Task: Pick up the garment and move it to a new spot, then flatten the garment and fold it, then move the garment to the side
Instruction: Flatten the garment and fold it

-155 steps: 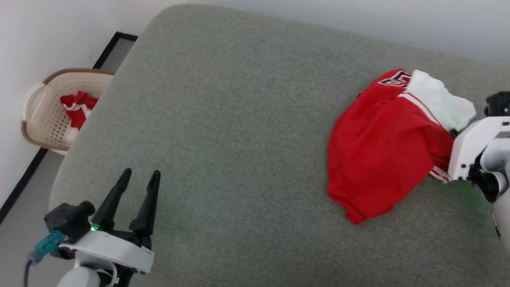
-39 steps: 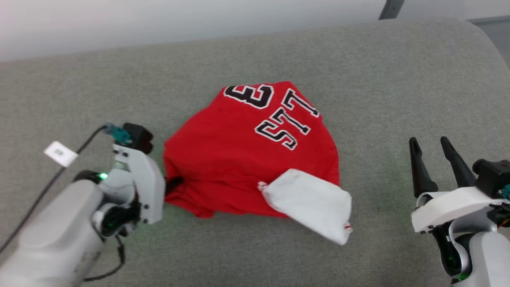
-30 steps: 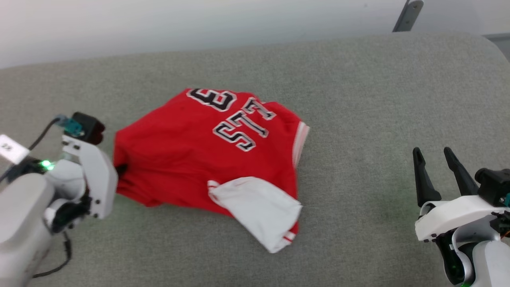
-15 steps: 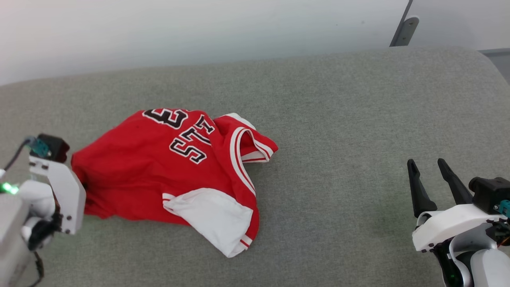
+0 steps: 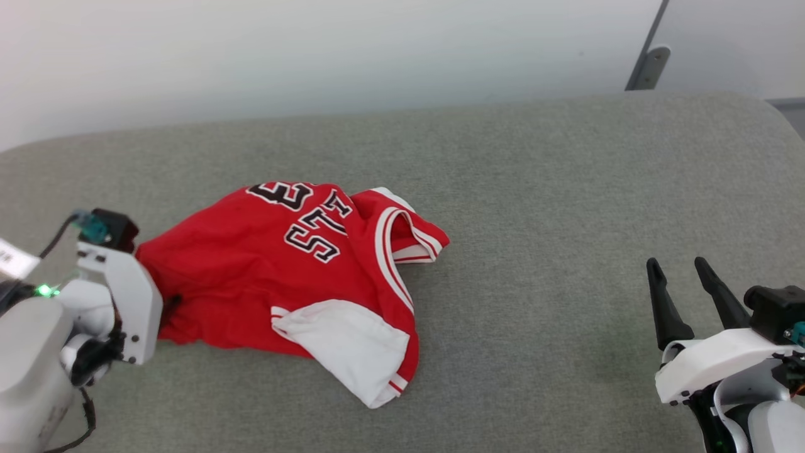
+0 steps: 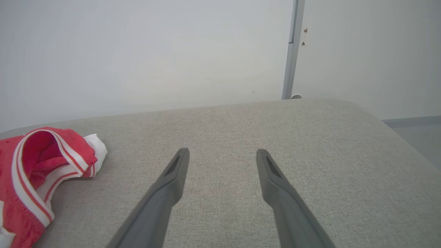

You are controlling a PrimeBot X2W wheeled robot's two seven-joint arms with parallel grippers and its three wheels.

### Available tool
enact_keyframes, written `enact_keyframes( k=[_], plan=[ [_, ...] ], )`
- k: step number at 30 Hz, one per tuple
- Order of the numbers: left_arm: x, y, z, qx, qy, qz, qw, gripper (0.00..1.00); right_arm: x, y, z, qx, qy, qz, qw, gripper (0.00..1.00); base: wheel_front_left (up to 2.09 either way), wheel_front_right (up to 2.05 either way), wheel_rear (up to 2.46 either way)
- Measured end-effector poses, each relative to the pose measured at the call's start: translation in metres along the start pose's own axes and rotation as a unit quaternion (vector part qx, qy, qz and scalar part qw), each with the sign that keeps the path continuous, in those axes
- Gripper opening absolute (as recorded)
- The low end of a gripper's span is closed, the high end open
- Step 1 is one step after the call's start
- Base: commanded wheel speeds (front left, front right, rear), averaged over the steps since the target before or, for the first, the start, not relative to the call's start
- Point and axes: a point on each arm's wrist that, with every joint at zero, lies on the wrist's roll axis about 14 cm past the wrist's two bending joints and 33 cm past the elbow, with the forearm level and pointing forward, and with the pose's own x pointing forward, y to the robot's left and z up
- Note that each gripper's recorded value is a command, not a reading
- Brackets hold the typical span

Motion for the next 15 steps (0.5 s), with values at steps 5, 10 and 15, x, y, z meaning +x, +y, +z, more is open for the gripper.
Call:
enact_keyframes(
  k=[5, 10, 15],
  plan=[
    [-0.015, -0.007, 0.017, 0.029, -0.008, -0.008, 1.000, 1.00, -0.002, 0.005, 0.001, 0.003, -0.003, 0.006, 1.000, 1.00, 0.00, 0.00, 0.00],
    [-0.027, -0.037, 0.041, 0.061, -0.037, -0.046, 0.996, 1.00, -0.001, 0.010, 0.005, 0.004, -0.008, 0.013, 1.000, 1.00, 0.00, 0.00, 0.00],
    [-0.033, -0.088, 0.056, 0.093, -0.059, -0.112, 0.988, 1.00, -0.001, 0.011, 0.005, 0.007, -0.008, 0.015, 1.000, 1.00, 0.00, 0.00, 0.00]
  ],
)
